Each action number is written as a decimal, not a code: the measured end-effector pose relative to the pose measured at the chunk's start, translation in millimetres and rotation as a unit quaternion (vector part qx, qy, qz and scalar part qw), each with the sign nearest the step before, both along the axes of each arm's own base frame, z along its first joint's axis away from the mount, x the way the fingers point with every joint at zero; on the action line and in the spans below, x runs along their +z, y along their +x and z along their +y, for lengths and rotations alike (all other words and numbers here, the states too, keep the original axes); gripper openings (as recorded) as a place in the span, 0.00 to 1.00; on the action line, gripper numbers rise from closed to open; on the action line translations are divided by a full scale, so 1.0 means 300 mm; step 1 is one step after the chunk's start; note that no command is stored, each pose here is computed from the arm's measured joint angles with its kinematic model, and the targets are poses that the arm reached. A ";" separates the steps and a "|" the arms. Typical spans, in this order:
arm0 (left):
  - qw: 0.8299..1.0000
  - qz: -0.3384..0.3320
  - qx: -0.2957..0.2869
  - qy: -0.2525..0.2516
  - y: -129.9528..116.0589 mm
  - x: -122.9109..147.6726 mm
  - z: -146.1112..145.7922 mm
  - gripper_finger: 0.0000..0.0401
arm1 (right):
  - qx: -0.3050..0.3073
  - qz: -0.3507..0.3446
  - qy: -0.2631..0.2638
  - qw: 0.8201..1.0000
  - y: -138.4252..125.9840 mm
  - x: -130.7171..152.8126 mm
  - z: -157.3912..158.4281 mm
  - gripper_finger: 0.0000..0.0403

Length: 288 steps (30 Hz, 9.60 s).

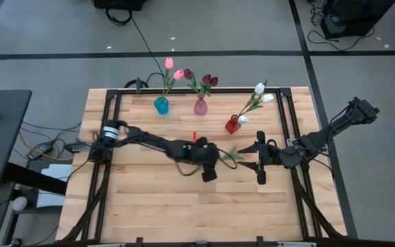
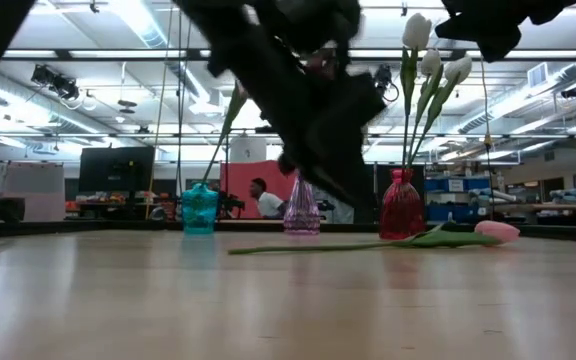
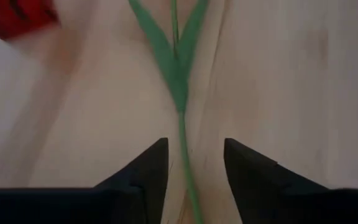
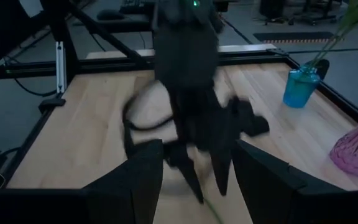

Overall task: Sort flowers into vase by color
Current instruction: Put the pink flower into the blue vase, then return to Home Position

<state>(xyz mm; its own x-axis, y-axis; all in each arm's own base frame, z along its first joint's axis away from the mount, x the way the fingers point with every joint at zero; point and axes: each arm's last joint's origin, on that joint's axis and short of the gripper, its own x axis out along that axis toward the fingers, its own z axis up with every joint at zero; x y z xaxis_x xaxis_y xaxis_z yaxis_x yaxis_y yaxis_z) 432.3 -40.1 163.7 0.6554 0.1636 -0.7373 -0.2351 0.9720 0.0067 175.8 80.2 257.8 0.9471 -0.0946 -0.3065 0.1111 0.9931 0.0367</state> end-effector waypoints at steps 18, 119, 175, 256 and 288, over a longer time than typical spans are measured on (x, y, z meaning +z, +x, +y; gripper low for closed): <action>0.997 0.070 -0.012 -0.013 0.147 -0.066 0.105 0.42 | 0.009 0.002 -0.020 1.000 0.000 0.000 0.001 0.51; 0.777 -0.459 0.221 0.369 -0.760 0.156 0.654 0.00 | -0.039 -0.015 -0.033 0.999 -0.033 0.006 0.030 0.51; 0.871 -0.372 0.218 0.234 -0.896 -0.056 0.586 0.64 | -0.046 -0.024 -0.026 0.998 -0.025 0.016 0.012 0.51; 0.837 -0.506 -0.209 -0.027 -1.155 0.084 -0.002 0.04 | -0.129 -0.229 0.088 0.961 -0.262 -0.273 -0.327 0.32; 0.840 -0.503 -0.202 -0.028 -1.154 0.082 0.000 0.04 | -0.129 -0.229 0.088 0.961 -0.262 -0.273 -0.327 0.32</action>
<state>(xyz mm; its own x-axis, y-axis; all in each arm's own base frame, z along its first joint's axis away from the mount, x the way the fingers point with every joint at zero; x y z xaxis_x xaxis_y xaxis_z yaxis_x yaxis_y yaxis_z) 86.1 -40.3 188.3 0.9448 -0.2385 0.2247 0.2548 0.9659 -0.0460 97.1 -18.0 176.0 0.9385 -0.3291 0.1049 0.2847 0.9088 0.3049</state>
